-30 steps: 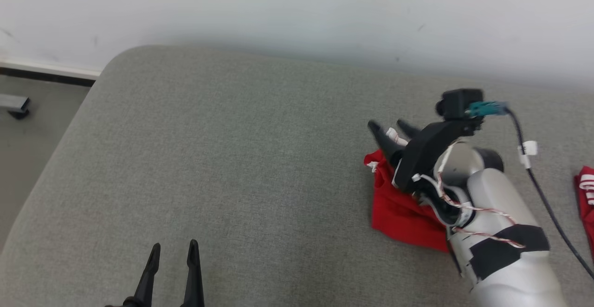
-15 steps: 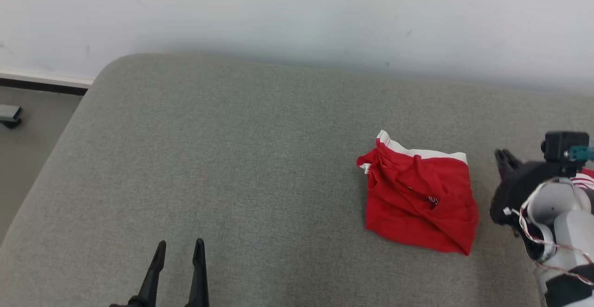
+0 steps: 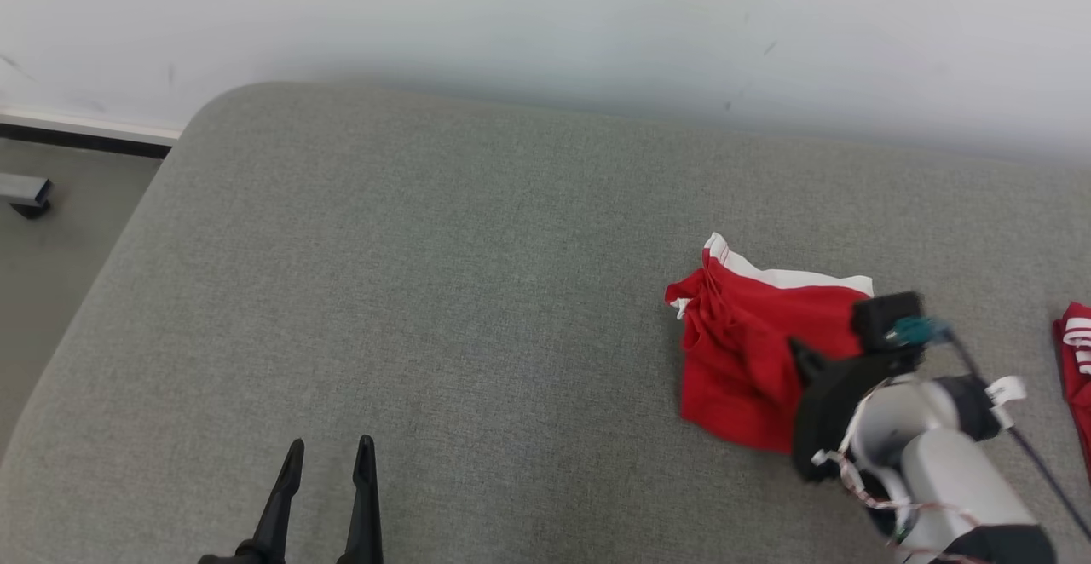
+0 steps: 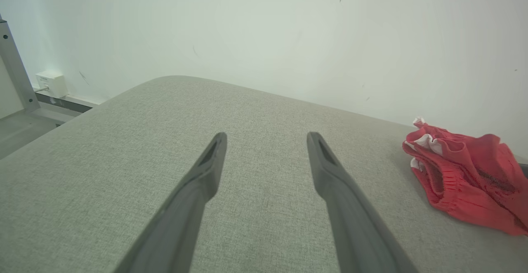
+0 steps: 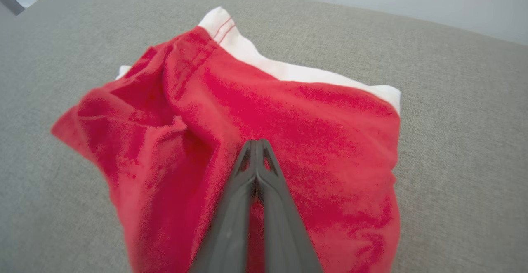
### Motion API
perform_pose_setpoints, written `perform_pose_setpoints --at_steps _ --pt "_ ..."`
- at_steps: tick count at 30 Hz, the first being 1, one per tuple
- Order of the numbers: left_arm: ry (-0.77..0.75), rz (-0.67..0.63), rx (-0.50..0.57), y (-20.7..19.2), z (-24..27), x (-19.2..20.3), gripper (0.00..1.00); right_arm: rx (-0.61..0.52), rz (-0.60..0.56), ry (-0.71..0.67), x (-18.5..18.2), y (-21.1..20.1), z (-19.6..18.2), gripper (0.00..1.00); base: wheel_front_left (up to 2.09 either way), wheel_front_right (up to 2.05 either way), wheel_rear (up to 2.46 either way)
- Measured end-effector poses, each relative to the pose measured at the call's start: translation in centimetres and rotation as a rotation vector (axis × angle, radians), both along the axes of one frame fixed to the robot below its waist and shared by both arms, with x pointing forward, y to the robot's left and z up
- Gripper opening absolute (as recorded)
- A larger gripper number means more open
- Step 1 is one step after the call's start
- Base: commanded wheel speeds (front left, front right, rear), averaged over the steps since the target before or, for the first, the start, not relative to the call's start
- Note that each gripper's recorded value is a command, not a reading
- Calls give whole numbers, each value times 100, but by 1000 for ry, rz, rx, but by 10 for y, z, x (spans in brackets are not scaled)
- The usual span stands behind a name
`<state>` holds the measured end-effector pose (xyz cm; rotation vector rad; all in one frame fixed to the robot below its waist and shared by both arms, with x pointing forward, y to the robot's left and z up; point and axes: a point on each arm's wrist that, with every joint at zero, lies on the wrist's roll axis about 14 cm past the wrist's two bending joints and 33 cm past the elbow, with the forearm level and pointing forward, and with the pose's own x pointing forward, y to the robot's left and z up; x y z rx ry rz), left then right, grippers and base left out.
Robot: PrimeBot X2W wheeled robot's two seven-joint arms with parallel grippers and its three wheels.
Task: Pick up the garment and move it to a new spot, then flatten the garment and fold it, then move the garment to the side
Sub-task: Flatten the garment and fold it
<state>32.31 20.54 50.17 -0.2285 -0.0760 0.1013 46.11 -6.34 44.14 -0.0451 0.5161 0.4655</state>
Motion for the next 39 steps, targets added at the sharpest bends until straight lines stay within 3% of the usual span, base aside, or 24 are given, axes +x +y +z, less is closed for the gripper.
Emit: perform_pose_setpoints --at_steps 12,17,23,25,26,31,39 --pt "-22 -8 0 -2 6 -5 100 -50 216 46 -59 52 -13 0 0 0 0" --pt "-30 -17 1 -4 8 -6 100 -1 269 49 -75 78 -10 0 0 0 0" --pt "-28 -12 -2 -3 6 -11 100 89 253 -29 -67 88 17 0 0 0 0" --pt "-30 -10 -2 -2 7 -12 100 115 232 -77 -60 85 31 95 0 0 0" --pt "-32 -8 -2 -2 7 -13 100 121 217 -98 -56 82 37 100 0 0 0" --pt "-26 -6 -4 -2 5 -16 100 93 130 -171 -47 57 52 100 0 0 0" --pt "-20 -22 -5 -6 4 -11 100 37 51 -93 -59 36 33 100 0 0 0"
